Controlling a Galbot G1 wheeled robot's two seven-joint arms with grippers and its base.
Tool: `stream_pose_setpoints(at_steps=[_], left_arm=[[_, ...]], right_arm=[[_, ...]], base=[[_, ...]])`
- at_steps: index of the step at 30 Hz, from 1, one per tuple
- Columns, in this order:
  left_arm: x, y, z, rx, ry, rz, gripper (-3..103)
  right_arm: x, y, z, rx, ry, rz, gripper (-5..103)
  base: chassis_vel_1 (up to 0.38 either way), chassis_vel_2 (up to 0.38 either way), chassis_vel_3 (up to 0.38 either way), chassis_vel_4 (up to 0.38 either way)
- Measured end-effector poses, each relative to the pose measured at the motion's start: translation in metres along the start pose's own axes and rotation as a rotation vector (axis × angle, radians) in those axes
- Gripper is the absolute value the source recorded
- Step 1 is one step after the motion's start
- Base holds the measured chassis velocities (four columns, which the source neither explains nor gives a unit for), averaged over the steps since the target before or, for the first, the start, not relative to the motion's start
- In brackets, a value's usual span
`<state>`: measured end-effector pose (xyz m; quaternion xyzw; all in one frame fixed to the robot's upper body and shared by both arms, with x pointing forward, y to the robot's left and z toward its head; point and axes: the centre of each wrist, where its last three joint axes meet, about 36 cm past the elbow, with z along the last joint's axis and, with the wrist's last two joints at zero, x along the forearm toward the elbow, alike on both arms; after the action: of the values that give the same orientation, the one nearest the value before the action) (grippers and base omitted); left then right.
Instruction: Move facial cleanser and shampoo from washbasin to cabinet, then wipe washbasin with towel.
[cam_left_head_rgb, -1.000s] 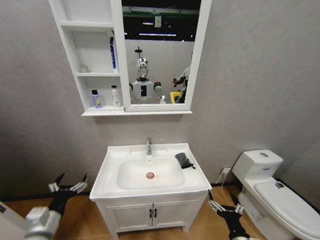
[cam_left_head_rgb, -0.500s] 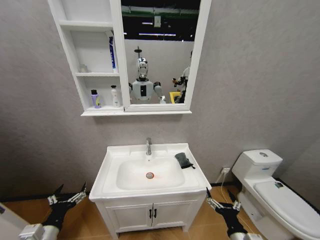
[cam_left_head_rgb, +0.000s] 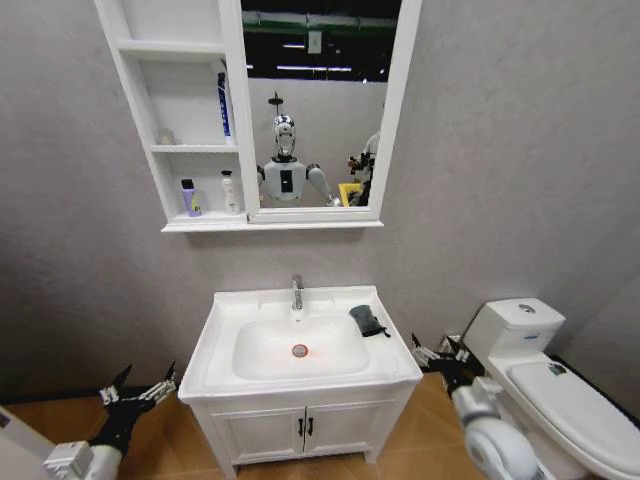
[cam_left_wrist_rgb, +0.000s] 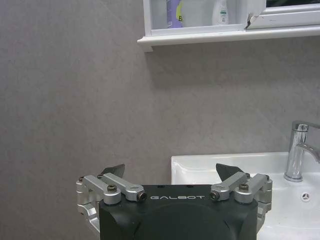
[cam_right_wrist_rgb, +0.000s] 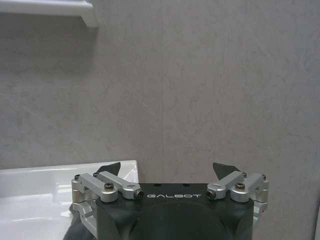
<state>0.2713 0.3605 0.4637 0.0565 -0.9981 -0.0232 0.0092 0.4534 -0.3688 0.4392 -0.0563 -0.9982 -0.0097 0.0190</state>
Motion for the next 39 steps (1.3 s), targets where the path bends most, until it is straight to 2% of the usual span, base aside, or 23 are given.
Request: stream_pose_setpoints(at_steps=[1, 5, 7, 11, 13, 16, 17, 19, 24, 34, 35, 36, 39], left_arm=[[0.0, 0.0, 0.0, 0.0, 0.0, 0.0, 100], [0.0, 0.0, 0.0, 0.0, 0.0, 0.0, 100], [0.0, 0.0, 0.0, 0.0, 0.001, 0.0, 100], [0.0, 0.0, 0.0, 0.0, 0.001, 0.0, 100], [0.0, 0.0, 0.0, 0.0, 0.001, 0.0, 100], [0.0, 0.0, 0.0, 0.001, 0.001, 0.0, 100], [0.0, 0.0, 0.0, 0.001, 0.001, 0.0, 100], [0.0, 0.0, 0.0, 0.001, 0.002, 0.0, 100], [0.0, 0.0, 0.0, 0.001, 0.002, 0.0, 100], [0.0, 0.0, 0.0, 0.001, 0.002, 0.0, 100], [0.0, 0.0, 0.0, 0.001, 0.002, 0.0, 100], [0.0, 0.0, 0.0, 0.001, 0.002, 0.0, 100], [0.0, 0.0, 0.0, 0.001, 0.002, 0.0, 100]], right_arm=[[-0.034, -0.001, 0.003, 0.0, 0.014, -0.008, 100], [-0.064, 0.003, 0.009, -0.003, 0.039, -0.028, 100], [-0.109, 0.026, 0.013, -0.027, 0.071, -0.09, 100], [-0.13, 0.039, 0.025, -0.024, 0.094, -0.132, 100], [-0.143, 0.055, 0.039, -0.018, 0.12, -0.16, 100], [-0.146, 0.064, 0.047, -0.017, 0.135, -0.166, 100], [-0.148, 0.078, 0.062, -0.013, 0.16, -0.176, 100], [-0.151, 0.091, 0.078, 0.008, 0.173, -0.182, 100], [-0.153, 0.095, 0.093, 0.047, 0.167, -0.192, 100], [-0.156, 0.088, 0.096, 0.057, 0.165, -0.181, 103], [-0.158, 0.086, 0.097, 0.059, 0.158, -0.18, 97], [-0.16, 0.084, 0.097, 0.061, 0.157, -0.178, 97], [-0.163, 0.081, 0.095, 0.056, 0.159, -0.17, 88]], base=[[0.0, 0.0, 0.0, 0.0], [0.0, 0.0, 0.0, 0.0], [0.0, 0.0, 0.0, 0.0], [0.0, 0.0, 0.0, 0.0], [0.0, 0.0, 0.0, 0.0], [0.0, 0.0, 0.0, 0.0], [0.0, 0.0, 0.0, 0.0], [0.0, 0.0, 0.0, 0.0], [0.0, 0.0, 0.0, 0.0], [0.0, 0.0, 0.0, 0.0], [0.0, 0.0, 0.0, 0.0], [0.0, 0.0, 0.0, 0.0], [0.0, 0.0, 0.0, 0.0]])
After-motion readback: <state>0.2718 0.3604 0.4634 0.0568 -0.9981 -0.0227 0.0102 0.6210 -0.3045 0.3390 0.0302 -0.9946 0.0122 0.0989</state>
